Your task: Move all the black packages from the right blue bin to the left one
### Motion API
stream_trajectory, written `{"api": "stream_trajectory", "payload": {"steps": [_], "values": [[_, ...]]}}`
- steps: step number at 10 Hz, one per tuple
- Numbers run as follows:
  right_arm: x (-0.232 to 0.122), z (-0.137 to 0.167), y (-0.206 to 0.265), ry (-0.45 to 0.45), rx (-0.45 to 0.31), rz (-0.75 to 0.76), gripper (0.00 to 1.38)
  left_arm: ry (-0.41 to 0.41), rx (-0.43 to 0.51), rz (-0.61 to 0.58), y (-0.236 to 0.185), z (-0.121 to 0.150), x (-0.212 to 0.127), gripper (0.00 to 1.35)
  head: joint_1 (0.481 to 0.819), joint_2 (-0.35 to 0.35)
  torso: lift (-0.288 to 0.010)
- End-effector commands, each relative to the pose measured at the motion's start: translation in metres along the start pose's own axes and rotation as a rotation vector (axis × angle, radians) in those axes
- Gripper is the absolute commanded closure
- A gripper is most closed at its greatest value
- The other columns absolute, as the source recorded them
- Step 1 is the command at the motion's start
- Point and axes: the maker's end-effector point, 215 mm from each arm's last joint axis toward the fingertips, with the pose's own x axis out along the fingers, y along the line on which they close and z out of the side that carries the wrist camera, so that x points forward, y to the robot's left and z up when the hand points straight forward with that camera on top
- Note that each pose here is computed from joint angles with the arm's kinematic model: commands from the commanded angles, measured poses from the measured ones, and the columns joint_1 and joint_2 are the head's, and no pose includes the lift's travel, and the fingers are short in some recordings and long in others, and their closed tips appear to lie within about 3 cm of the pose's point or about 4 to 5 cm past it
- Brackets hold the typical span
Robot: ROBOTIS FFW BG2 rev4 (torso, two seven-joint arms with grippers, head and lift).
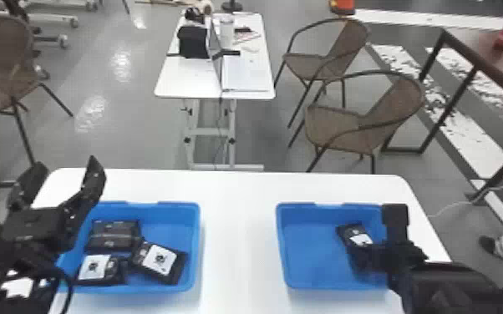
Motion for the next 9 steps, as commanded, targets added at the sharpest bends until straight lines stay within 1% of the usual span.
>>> {"api": "stream_trajectory", "payload": {"steps": [1,2,3,5,9], "values": [[0.001,-0.001,0.002,0.000,0.002,0.004,0.47,0.000,-0.002,0.003,0.001,-0.001,0.000,0.27,0.695,-0.100,0.000],[0.000,0.002,0.004,-0.020,0.002,0.014,1.00,0.002,-0.003,0.003,0.001,-0.001,-0.001,0.27,0.695,-0.099,0.000],[-0.004,0.008,0.009,-0.055,0.021,-0.005,1.15,0.001,-0.004,0.007,0.003,-0.002,-0.002,0.27,0.695,-0.096,0.000],[-0.004,0.011,0.010,-0.062,0.033,-0.006,1.16,-0.001,-0.009,0.014,0.007,-0.002,-0.004,0.27,0.695,-0.089,0.000],[-0.005,0.002,0.010,-0.063,0.058,0.002,1.18,-0.013,-0.011,0.019,0.010,0.001,-0.006,0.27,0.695,-0.080,0.000]]}}
